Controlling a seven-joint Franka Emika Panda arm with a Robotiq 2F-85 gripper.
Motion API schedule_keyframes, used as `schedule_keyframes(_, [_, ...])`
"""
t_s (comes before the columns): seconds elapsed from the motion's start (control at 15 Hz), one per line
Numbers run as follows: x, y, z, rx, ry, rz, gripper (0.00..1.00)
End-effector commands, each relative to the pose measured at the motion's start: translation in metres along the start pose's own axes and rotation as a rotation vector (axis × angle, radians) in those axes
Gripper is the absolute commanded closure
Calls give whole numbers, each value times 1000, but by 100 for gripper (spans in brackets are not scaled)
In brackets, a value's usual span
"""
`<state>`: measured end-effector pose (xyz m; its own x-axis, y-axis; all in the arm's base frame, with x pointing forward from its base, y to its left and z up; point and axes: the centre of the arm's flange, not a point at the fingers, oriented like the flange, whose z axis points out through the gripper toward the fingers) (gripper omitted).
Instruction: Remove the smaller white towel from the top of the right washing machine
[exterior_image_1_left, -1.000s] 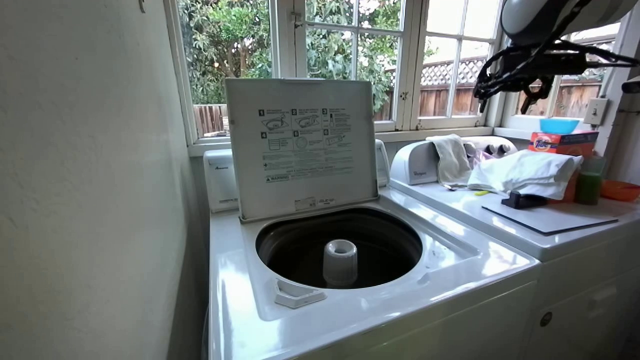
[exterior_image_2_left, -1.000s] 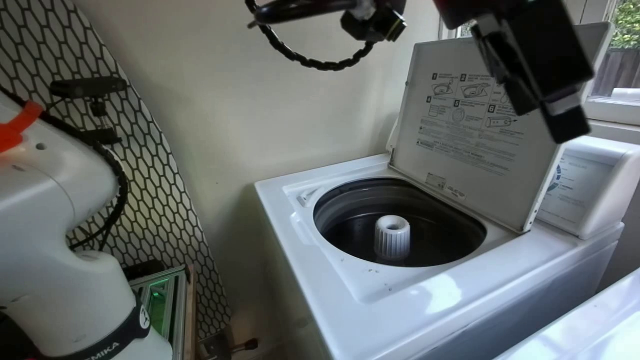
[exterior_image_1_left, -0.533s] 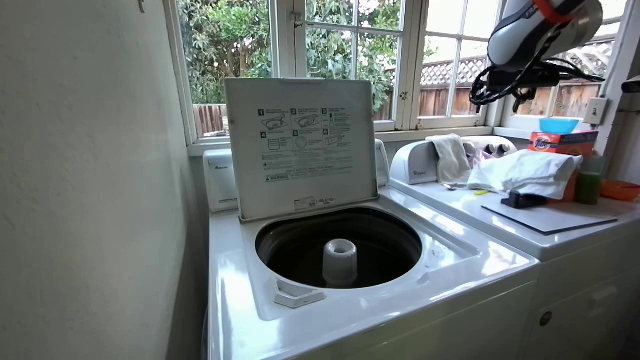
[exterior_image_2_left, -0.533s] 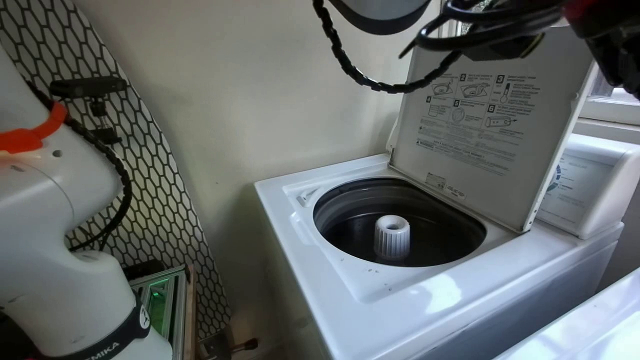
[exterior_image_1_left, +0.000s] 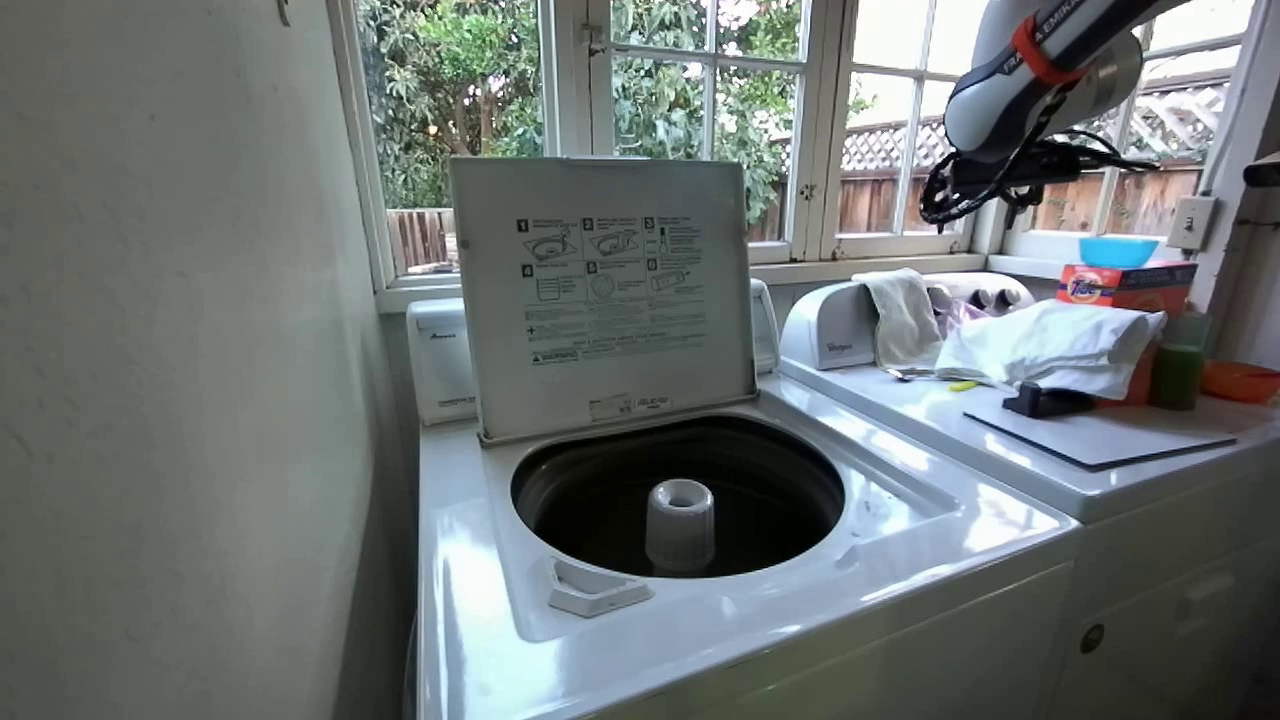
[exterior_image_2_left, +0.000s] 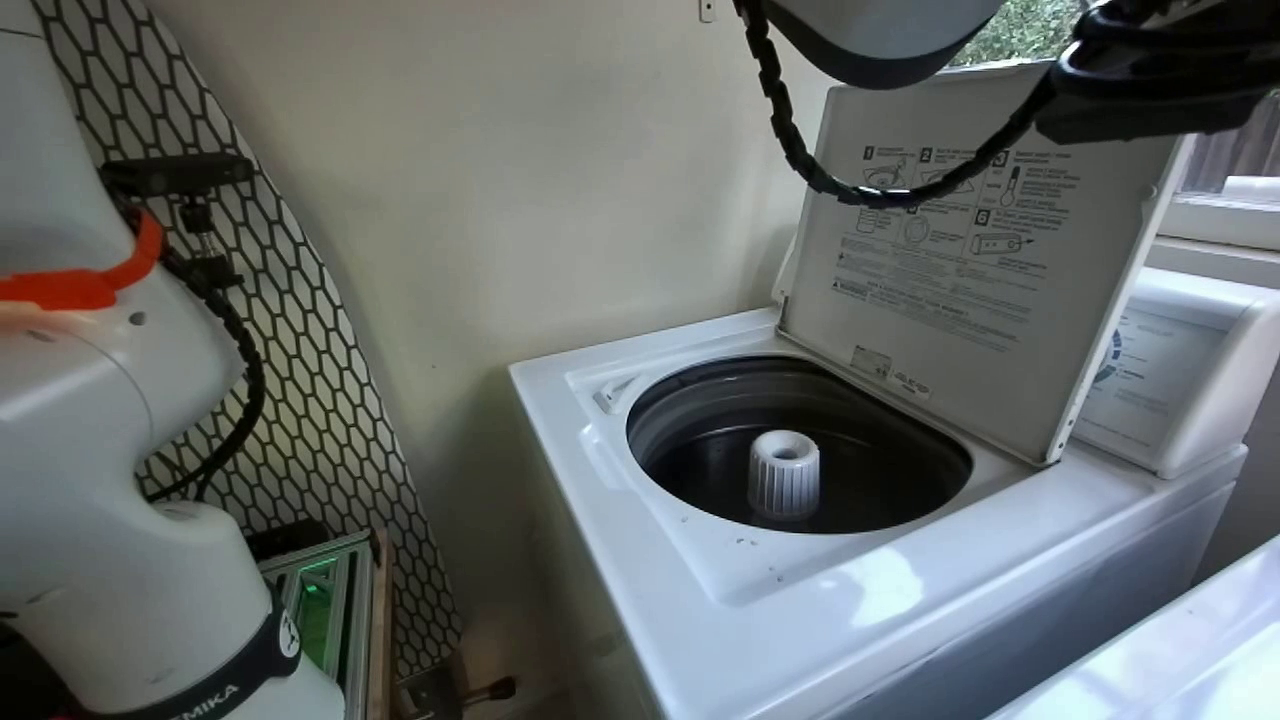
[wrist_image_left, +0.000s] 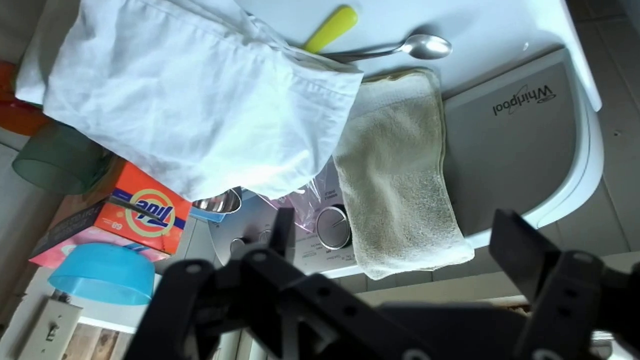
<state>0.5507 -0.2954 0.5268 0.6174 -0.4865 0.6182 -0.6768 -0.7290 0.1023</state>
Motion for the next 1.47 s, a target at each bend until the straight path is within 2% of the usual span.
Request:
schedule_keyframes(0.0, [1, 0, 0, -1, 0, 0, 0])
schedule_keyframes(0.13, [12, 0, 11, -6, 32, 18, 0])
schedule_keyframes(0.4, [52, 3, 47, 61, 88, -20, 0])
schedule_keyframes(0.67, [73, -9, 86, 145, 69, -120, 0])
schedule_keyframes(0.87, [85, -31, 115, 106, 82, -149, 0])
schedule_keyframes(0.93, [55, -21, 88, 121, 77, -136, 0])
schedule_keyframes(1.2, [58, -23, 94, 115, 80, -140, 0])
schedule_keyframes(1.27, [54, -23, 95, 135, 61, -155, 0])
schedule_keyframes(1.4, [65, -31, 122, 120, 78, -158, 0])
